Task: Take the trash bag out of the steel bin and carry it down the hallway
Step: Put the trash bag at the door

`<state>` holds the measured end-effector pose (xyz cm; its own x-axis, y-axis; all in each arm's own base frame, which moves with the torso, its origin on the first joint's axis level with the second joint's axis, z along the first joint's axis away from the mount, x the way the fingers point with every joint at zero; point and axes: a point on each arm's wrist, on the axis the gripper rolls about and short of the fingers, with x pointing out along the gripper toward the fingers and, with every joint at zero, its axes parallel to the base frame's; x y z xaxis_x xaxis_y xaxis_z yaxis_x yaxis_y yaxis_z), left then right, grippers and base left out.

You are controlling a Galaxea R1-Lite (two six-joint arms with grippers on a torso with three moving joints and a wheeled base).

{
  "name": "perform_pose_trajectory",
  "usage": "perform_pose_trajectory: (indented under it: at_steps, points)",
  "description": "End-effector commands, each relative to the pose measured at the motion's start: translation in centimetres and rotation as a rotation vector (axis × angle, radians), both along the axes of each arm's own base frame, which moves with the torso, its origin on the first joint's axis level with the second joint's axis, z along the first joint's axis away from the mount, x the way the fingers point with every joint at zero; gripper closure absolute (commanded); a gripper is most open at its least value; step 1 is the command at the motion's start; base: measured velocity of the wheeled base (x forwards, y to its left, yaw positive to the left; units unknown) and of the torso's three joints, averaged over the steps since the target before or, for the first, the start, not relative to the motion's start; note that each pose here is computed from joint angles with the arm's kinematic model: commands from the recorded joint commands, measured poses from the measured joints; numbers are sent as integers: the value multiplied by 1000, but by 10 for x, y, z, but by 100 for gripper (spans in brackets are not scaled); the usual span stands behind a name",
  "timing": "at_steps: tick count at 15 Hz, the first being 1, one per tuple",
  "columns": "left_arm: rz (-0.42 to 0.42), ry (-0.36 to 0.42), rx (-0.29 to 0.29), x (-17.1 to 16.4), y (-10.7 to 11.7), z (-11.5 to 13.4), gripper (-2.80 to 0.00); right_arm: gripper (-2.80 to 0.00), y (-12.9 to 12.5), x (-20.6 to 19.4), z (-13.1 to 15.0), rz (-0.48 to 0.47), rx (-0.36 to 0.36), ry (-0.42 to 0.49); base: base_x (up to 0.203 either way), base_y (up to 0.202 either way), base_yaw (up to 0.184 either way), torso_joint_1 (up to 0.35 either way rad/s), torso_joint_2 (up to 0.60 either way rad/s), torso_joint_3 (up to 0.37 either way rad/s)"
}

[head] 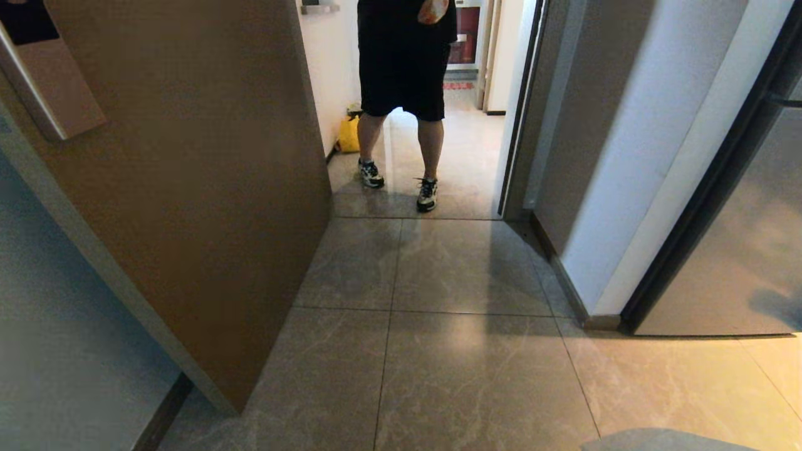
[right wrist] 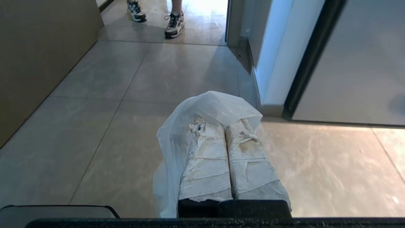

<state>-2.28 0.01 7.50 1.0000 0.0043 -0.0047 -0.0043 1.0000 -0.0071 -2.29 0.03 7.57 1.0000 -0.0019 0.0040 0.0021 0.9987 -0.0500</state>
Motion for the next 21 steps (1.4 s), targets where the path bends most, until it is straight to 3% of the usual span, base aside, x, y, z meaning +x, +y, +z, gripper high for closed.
perform_pose_trajectory:
  at_steps: [1,21]
  points:
    - [0,0,-1,0,0,0,0,0,0,0,0,0,-1,1,194,0,3,2,0,7]
    - [0,0,-1,0,0,0,0,0,0,0,0,0,-1,1,193,0,1,1,2,3]
